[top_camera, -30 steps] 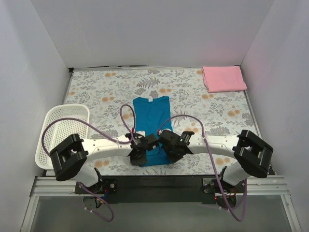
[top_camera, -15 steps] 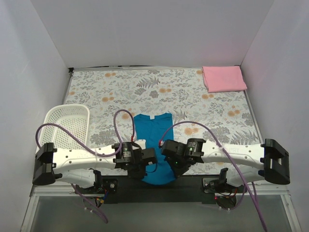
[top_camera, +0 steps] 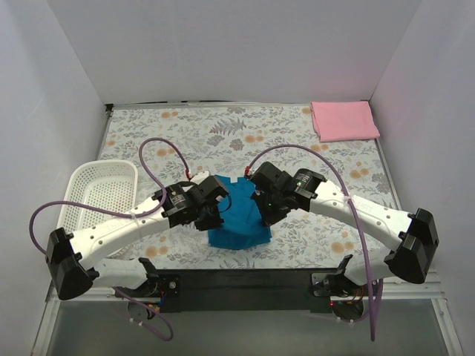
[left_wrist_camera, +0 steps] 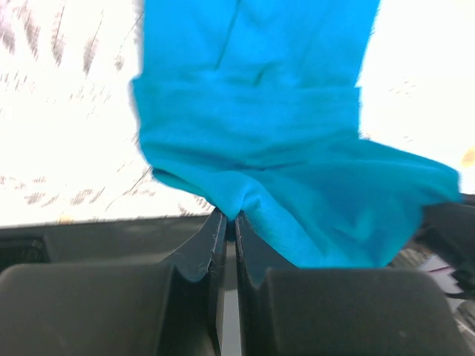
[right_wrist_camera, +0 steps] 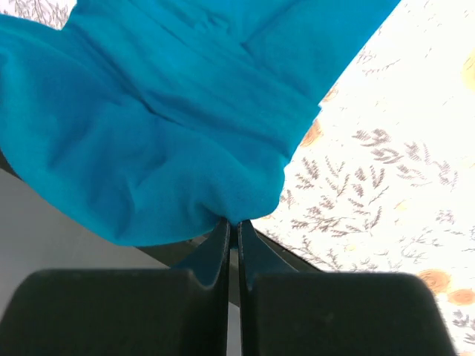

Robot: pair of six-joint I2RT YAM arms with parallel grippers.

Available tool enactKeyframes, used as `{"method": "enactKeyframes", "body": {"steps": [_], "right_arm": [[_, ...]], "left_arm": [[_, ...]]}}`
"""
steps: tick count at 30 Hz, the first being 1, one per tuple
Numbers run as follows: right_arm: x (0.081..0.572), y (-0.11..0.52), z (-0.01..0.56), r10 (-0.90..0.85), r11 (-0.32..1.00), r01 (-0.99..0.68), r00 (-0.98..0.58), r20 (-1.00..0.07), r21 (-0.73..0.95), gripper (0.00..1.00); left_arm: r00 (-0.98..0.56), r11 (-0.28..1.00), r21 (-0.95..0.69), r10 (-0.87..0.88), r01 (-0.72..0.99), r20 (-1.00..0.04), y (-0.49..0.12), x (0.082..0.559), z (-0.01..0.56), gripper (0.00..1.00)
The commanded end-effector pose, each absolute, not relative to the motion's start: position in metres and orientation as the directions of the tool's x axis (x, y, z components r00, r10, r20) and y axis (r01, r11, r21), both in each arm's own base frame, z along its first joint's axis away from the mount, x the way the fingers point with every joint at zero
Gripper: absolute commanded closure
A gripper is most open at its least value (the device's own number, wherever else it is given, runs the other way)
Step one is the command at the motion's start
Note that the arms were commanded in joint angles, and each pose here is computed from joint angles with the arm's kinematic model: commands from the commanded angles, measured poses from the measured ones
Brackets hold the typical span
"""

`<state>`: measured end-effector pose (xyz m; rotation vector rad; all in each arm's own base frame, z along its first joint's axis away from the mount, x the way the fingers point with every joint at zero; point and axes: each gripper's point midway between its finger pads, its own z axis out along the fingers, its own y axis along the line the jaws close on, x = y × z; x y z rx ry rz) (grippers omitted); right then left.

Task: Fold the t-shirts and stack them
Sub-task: Fold the tshirt

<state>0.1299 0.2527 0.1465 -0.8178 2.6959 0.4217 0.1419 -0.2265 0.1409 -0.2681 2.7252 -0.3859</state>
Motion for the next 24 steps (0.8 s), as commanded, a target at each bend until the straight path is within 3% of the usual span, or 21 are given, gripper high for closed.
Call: {"method": "enactKeyframes", "body": {"steps": [1,11,24], "right_arm": [[0.148,0.259,0.168,-0.516,0.761,-0.620,-0.757,-0.400,0.192,0.99],[0.209,0.259,0.186,-0.491,0.761,-0.616,-0.752,-0.440,0.204,0.99],[0.299,0.258,0.142,-0.490,0.789,-0.586,-0.782,-0.386,0.185,0.99]], "left_arm": [[-0.878,0.930,-0.361,-0.233,-0.074,-0.418,-0.237,0.172,0.168,1.00],[-0.830,0.904,-0.419,-0.300,-0.089,-0.471,-0.226,0.235,0.189,1.00],[-0.813,0.901,-0.391,-0.368,-0.191,-0.451,-0.202,0.313,0.136,1.00]]}}
